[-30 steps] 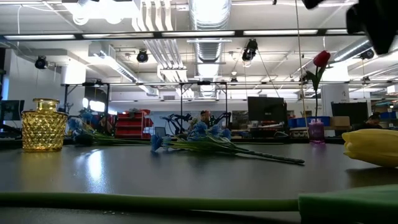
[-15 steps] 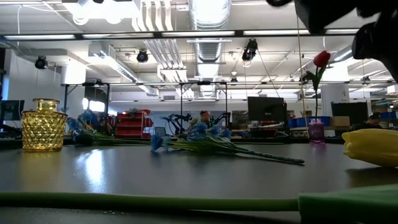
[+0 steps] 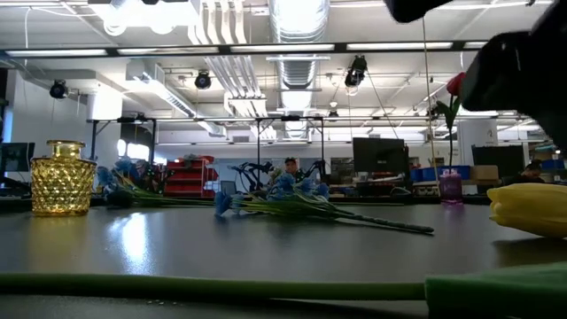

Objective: Sort flowers into vase by color
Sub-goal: Put the red flower into the purple vase

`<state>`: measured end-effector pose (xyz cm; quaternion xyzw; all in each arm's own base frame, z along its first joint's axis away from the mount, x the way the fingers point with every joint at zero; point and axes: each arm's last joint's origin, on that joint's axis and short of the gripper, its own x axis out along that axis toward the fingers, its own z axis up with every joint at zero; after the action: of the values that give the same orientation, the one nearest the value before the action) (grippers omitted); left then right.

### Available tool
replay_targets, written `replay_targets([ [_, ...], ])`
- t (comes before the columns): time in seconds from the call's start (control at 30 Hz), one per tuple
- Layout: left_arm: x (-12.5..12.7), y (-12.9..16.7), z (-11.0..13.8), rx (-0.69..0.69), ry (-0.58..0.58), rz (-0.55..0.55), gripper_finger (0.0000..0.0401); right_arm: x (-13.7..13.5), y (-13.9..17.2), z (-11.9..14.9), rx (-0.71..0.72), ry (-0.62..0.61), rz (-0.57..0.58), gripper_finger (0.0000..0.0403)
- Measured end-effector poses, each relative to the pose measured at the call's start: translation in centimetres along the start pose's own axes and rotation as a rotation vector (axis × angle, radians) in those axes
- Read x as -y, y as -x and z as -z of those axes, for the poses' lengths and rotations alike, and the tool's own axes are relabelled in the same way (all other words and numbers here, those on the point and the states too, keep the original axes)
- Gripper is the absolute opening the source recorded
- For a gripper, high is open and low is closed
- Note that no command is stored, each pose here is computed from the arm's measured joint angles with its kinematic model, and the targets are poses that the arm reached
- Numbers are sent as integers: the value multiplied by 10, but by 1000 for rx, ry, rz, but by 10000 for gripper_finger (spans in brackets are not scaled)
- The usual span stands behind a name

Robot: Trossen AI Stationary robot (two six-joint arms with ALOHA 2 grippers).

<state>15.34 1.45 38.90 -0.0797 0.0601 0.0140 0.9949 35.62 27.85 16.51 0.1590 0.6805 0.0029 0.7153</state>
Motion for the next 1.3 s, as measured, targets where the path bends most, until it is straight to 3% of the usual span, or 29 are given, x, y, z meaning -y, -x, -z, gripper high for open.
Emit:
replay_targets([
  [0.27, 1, 4, 2, -27, 32, 27, 0, -9, -25, -3, -92, 47, 137, 303],
  [0.4, 2, 7, 2, -23, 48, 69, 0, -11, -24, -6, -87, 75, 162, 245],
  [0.57, 7, 12, 1, -39, 91, 211, 0, -3, -16, -11, -94, 72, 183, 145],
  [0.73, 9, 13, 2, -65, 128, 266, 0, 17, -4, -12, -116, 184, 368, 29],
  [0.77, 9, 14, 2, -70, 130, 265, 0, 20, 1, -12, -121, 221, 403, 21],
  [0.9, 8, 12, 6, -109, 144, 256, 0, 41, 26, -16, -135, 399, 621, 13],
  [1.13, 6, -3, 13, -188, 197, 237, 3, 74, 68, -44, -98, 845, 1028, 12],
  [1.3, 2, -23, 25, -308, 292, 201, 42, 90, 90, -58, -117, 984, 1302, 12],
])
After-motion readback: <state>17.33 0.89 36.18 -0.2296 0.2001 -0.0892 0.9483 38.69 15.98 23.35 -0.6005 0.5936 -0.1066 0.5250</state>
